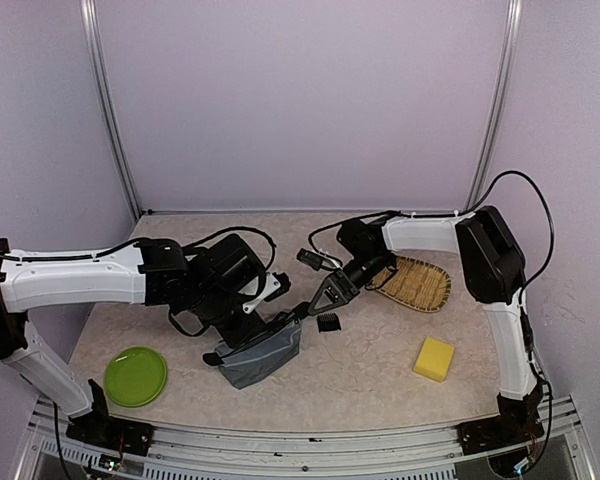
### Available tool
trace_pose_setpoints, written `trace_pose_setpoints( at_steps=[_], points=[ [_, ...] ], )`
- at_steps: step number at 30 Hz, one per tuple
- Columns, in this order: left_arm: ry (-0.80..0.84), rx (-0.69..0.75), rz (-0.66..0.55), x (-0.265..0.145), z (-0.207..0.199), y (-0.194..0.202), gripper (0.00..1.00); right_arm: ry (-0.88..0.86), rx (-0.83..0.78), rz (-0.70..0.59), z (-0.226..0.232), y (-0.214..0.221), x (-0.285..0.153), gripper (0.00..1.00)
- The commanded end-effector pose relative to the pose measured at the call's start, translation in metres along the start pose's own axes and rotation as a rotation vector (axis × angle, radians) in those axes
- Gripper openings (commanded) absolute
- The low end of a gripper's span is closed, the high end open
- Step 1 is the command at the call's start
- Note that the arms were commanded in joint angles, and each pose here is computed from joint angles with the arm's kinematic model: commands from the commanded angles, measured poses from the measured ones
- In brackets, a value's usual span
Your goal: Sort the hair-cutting tools
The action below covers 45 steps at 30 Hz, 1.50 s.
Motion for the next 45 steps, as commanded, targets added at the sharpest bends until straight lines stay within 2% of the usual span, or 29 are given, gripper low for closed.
trace_pose_setpoints(
  at_steps=[1,5,8,9,13,25,29,35,41,45],
  points=[
    [0.014,0.013,-0.007,0.001,0.000,-0.001,0.00,-0.081,0.016,-0.047,0.000,-0.001,0.001,0.42],
    [0.001,0.008,0.013,0.001,0.002,0.004,0.00,-0.112,0.007,-0.066,0.002,-0.003,0.000,0.43],
    [-0.019,0.009,0.036,0.006,0.004,0.010,0.00,-0.092,0.023,-0.057,-0.003,-0.004,0.001,0.37],
    [-0.028,0.007,0.044,0.008,0.005,0.011,0.00,-0.082,0.033,-0.052,-0.005,-0.004,0.001,0.32],
    [-0.043,0.000,0.048,0.009,0.006,0.014,0.00,-0.095,0.052,-0.058,-0.009,-0.002,0.003,0.00],
    [-0.030,0.061,0.068,0.033,0.001,0.008,0.00,-0.141,0.058,-0.104,0.011,-0.003,-0.002,0.00],
    [-0.063,0.100,0.121,0.051,-0.001,0.003,0.00,-0.152,0.060,-0.109,0.017,0.000,-0.002,0.00],
    [-0.043,0.166,0.087,0.057,-0.008,-0.013,0.00,-0.152,0.054,-0.111,0.024,0.002,-0.004,0.00],
    [-0.088,0.178,0.227,0.044,-0.013,0.001,0.00,-0.104,0.011,-0.089,0.036,-0.005,-0.010,0.00],
    [-0.076,0.147,0.276,0.032,-0.015,0.011,0.00,-0.095,-0.022,-0.100,0.049,-0.011,-0.015,0.00]
  ],
)
Point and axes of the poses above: each gripper's point midway between its finger pads, its own x axis out along the fingers, its own z axis along the line the jaws close on, y = z × x, the point moved 10 cm from there along -x, back along the fingers, and after that the axes turned 14 degrees about -x, right-handed, at the moved point
